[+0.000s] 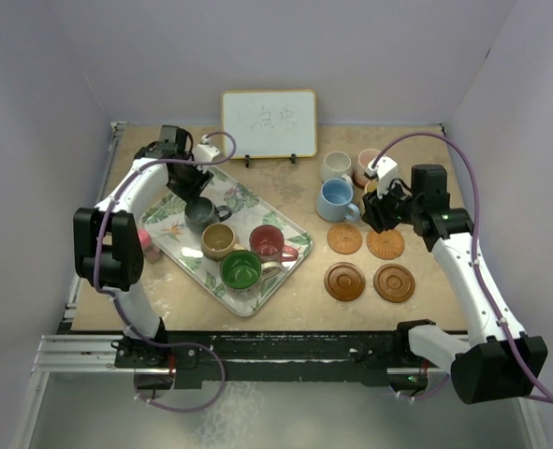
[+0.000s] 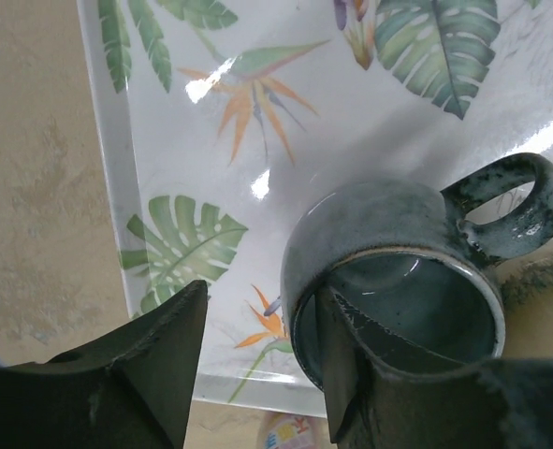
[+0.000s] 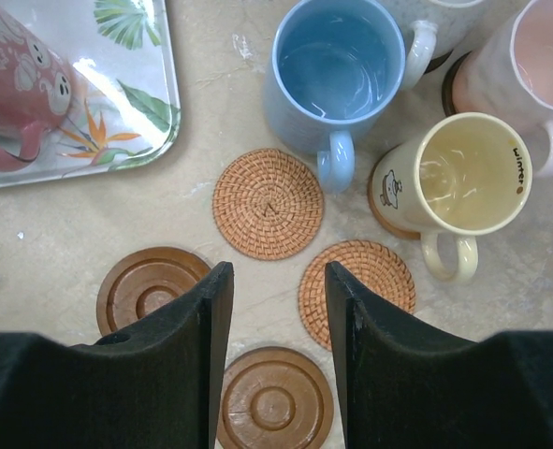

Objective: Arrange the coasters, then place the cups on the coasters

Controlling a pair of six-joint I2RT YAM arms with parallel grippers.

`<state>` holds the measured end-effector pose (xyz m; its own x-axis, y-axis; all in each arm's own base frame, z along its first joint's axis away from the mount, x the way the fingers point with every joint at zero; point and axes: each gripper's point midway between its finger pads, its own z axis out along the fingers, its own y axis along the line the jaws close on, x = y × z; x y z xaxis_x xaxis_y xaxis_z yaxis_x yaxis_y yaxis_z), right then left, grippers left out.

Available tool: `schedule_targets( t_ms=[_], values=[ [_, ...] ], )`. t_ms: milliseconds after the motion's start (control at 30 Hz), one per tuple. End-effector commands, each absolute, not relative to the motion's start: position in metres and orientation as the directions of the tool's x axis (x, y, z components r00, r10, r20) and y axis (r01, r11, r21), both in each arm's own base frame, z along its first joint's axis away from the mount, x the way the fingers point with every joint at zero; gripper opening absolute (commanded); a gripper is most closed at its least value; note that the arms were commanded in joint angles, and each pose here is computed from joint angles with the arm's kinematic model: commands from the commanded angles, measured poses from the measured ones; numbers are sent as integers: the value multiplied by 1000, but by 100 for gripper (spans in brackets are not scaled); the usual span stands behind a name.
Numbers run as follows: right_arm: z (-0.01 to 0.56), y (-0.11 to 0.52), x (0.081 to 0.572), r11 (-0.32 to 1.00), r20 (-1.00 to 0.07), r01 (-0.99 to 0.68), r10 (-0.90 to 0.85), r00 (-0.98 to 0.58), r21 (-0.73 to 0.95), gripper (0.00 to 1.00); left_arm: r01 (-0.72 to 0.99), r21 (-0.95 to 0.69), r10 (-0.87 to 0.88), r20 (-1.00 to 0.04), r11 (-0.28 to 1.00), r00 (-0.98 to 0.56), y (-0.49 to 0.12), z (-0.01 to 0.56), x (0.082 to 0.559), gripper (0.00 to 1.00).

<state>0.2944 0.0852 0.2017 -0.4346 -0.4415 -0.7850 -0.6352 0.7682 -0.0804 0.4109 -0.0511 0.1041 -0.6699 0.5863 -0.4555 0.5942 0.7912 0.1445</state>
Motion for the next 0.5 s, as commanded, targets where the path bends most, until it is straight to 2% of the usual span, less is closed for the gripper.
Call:
schedule_targets(
  t_ms=[0,467],
  values=[
    [204,81,297,777,-783,-620,-451,-429,-108,46,685,162,664,-478,710,-575,-65,117,423,45],
    [205,86,293,769,-791,-634,-440,-425,-87,46,773,139,736,-446,619,-510,-88,99,421,27]
  ],
)
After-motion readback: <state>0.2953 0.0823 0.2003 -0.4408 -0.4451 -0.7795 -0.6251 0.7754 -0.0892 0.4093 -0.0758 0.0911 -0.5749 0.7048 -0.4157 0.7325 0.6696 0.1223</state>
